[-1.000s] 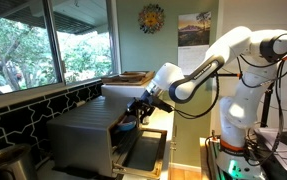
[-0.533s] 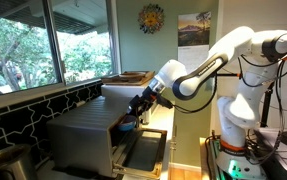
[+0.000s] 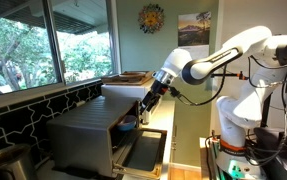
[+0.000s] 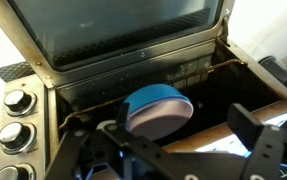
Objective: Put the purple bowl inside the blue bowl then place the two bowls in the toaster oven
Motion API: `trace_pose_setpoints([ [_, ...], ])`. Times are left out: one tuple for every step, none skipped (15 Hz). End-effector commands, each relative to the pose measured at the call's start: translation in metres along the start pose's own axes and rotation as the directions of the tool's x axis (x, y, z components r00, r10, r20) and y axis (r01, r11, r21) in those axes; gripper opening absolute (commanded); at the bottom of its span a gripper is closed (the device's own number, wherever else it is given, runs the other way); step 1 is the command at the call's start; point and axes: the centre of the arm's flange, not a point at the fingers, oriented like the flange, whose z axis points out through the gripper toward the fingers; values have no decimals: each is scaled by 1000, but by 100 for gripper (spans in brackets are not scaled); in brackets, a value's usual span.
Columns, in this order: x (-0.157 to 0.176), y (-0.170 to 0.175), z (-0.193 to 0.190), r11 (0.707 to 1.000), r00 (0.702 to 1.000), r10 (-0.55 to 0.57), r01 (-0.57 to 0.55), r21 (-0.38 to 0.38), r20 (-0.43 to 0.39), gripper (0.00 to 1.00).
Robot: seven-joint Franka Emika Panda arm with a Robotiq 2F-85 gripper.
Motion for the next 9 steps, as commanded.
trace_pose_setpoints([
  [-26, 5, -40, 998, 999, -51, 50, -39, -16, 100],
  [-30, 3, -49, 998, 998, -58, 57, -40, -33, 100],
  [-35, 1, -59, 997, 996, -70, 68, -39, -48, 100],
  [-39, -1, -67, 996, 995, -79, 76, -43, -62, 100],
  [-44, -3, -76, 995, 994, -88, 85, -46, -69, 100],
  [-48, -4, -83, 995, 992, -92, 88, -53, -81, 100],
  [-52, -6, -90, 994, 991, -97, 91, -62, -89, 100],
  [-29, -13, -71, 996, 994, -82, 80, -30, -70, 100],
  [-31, -15, -78, 996, 993, -87, 85, -28, -83, 100],
])
